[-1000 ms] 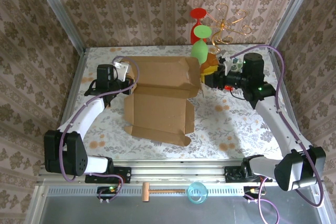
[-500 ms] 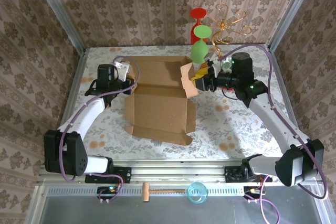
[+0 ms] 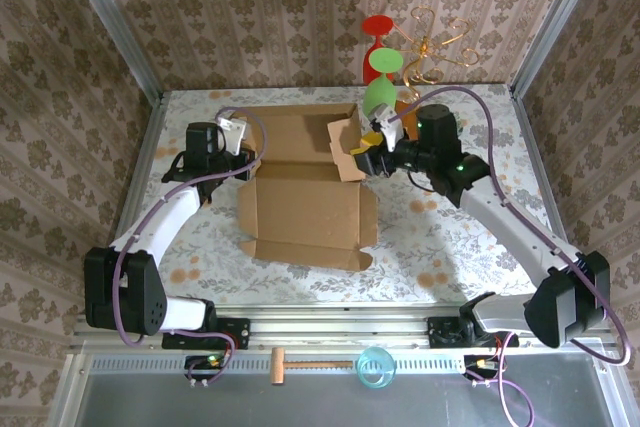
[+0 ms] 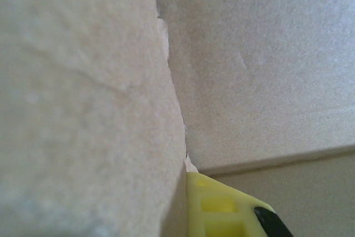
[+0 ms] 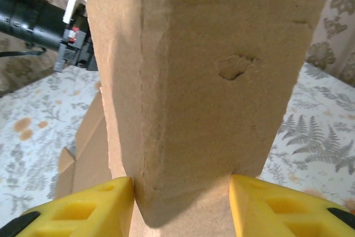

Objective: Fold the paper box

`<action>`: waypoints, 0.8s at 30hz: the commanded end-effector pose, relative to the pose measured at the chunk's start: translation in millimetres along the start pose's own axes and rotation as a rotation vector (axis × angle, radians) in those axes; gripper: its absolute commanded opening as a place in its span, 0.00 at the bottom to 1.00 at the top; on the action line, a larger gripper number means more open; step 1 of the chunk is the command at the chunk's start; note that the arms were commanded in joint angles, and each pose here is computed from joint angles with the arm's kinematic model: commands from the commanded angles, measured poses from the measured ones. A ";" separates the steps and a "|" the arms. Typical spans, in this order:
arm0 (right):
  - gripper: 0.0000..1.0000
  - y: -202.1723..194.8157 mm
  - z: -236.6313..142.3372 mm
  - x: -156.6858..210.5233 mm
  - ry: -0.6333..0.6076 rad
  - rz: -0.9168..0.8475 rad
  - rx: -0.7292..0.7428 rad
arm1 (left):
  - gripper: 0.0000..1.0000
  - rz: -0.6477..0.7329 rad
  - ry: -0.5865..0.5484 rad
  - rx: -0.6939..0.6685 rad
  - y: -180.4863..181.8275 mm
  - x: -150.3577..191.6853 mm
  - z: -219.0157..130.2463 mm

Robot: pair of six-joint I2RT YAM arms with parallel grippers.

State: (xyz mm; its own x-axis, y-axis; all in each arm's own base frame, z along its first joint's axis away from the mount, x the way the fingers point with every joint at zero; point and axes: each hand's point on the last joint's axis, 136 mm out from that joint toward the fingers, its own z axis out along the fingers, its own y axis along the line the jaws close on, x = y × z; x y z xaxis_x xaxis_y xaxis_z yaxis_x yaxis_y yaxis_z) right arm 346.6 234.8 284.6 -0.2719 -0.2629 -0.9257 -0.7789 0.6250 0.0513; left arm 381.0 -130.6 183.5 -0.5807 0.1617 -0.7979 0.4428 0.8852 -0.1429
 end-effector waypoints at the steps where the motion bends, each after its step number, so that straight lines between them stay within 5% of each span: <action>1: 0.50 -20.0 6.4 -15.6 -0.021 -0.067 0.138 | 0.00 0.038 -0.059 0.044 -12.1 -18.9 -7.4; 15: 0.56 -63.3 29.8 -17.6 0.035 -0.075 0.518 | 0.00 0.049 -0.062 0.040 -16.3 -19.1 -8.1; 24: 0.32 -75.8 37.0 -23.7 0.054 -0.025 0.621 | 0.00 0.049 -0.066 0.030 -18.2 -20.4 -10.1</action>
State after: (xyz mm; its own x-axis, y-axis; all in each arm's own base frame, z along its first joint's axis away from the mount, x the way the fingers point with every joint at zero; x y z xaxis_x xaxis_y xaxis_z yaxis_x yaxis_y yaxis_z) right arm 424.7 222.1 274.2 -0.3063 -0.3355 -0.8909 -0.3945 0.8964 -0.2019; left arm 381.9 -130.4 183.6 -0.5778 0.1665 -0.7990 0.4276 0.8956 -0.1226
